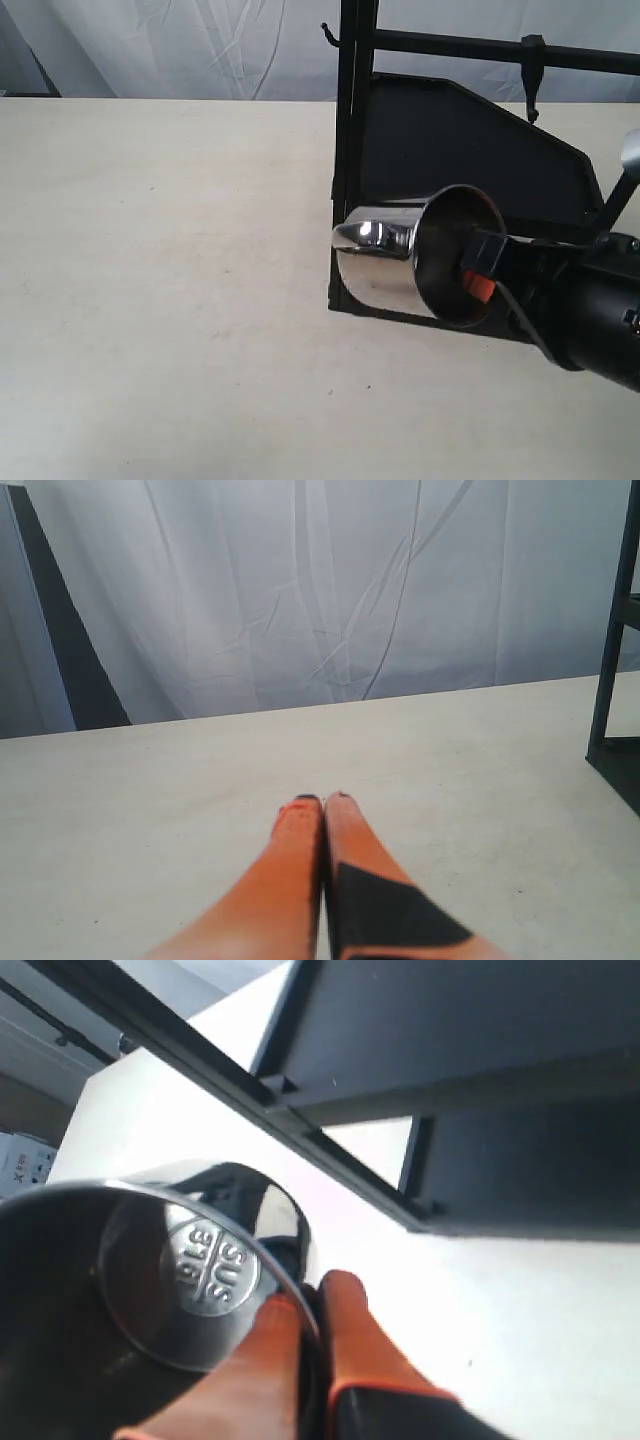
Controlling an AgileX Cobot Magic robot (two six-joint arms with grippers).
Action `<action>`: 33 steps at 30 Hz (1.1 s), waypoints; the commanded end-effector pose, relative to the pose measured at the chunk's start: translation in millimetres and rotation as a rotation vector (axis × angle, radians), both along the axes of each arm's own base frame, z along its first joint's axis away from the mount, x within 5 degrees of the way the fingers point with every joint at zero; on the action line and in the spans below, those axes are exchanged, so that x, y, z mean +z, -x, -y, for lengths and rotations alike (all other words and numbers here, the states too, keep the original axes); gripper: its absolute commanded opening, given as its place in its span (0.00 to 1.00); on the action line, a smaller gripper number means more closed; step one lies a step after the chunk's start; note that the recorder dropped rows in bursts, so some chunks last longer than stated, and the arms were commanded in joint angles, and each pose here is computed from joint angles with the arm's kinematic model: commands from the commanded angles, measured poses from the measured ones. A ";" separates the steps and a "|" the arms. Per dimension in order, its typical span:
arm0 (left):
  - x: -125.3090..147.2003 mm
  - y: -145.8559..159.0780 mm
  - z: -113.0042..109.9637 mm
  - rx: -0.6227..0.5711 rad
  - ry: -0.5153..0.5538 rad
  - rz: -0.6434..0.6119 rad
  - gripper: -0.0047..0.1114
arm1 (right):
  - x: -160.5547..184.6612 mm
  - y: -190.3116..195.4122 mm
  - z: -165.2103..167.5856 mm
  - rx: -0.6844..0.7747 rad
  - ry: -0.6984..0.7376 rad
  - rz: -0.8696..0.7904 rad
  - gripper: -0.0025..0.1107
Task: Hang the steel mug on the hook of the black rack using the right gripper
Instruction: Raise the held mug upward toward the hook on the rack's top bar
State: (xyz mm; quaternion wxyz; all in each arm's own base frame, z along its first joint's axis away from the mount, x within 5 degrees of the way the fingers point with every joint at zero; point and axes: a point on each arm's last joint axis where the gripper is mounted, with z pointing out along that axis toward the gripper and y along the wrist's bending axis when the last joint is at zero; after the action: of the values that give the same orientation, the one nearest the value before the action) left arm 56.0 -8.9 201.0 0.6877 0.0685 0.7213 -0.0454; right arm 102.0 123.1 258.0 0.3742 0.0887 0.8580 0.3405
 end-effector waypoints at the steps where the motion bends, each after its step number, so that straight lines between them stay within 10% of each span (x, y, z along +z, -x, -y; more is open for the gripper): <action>1: 0.6 0.4 0.2 -0.005 0.003 0.009 0.05 | -2.3 6.6 -4.2 0.001 -0.120 -0.128 0.01; 17: 0.6 0.4 0.2 -0.005 0.003 0.009 0.05 | -19.4 27.1 -16.1 0.059 -0.439 -0.486 0.01; 33: 0.6 0.4 0.2 -0.005 0.003 0.009 0.05 | -20.7 3.9 8.8 -0.158 -0.767 -0.176 0.01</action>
State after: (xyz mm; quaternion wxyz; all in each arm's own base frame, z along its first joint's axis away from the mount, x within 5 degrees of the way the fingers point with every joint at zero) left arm 56.0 -8.9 201.0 0.6877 0.0685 0.7213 -0.0454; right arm 94.1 127.5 242.4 0.2453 0.2600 0.7189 0.5962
